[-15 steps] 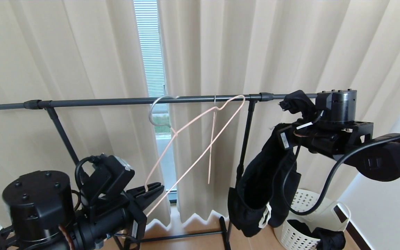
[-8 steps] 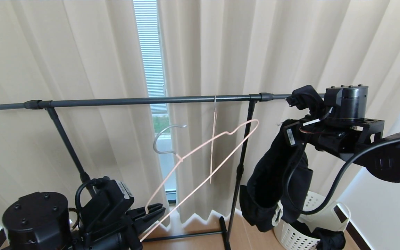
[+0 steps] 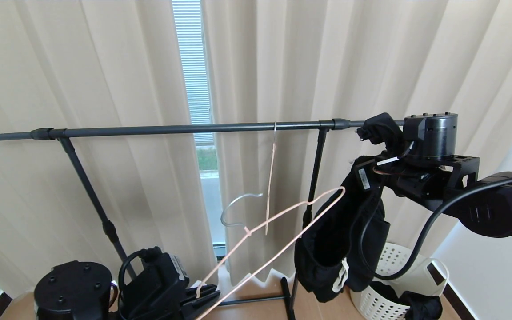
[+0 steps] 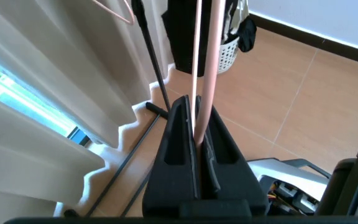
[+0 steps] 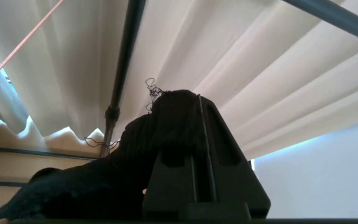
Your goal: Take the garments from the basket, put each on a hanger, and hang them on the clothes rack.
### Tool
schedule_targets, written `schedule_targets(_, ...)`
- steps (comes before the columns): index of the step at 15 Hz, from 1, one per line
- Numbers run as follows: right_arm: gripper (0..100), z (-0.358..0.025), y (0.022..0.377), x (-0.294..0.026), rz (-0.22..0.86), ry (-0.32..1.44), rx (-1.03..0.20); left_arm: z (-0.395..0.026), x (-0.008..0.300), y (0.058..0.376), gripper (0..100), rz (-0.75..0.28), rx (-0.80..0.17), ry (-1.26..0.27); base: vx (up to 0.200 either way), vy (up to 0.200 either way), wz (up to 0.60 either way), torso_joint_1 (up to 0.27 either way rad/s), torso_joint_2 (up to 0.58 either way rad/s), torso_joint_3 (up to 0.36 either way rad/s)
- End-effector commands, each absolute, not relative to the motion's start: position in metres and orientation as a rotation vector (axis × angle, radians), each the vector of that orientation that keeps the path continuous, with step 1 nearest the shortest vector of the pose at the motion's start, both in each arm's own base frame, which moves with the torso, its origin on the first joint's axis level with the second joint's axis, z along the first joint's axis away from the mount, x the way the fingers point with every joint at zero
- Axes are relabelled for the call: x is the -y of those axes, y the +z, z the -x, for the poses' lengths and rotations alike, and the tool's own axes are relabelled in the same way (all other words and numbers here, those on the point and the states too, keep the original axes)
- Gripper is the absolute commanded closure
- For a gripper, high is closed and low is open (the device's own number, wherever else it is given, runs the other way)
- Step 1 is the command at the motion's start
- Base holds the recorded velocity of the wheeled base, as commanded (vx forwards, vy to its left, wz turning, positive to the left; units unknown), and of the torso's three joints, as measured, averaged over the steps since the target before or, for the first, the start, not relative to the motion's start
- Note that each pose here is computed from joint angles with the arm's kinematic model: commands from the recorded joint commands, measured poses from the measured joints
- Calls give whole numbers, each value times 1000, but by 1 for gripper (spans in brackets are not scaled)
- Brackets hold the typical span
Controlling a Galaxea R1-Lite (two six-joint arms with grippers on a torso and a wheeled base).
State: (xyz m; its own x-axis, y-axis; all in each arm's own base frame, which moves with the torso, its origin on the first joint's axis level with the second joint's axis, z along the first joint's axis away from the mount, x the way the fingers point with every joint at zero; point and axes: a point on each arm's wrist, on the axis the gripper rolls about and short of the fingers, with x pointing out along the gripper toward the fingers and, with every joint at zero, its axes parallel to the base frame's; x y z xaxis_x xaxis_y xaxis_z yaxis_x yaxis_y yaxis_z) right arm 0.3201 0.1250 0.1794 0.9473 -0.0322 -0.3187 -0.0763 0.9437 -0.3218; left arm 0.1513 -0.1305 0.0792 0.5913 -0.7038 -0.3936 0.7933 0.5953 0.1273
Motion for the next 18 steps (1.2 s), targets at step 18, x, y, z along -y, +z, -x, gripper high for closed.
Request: schedule_targets(18,100,-266,180,-176,320,143,-309,-171,156,48,100,-333,-291,-879,0,0,0,0,0,0)
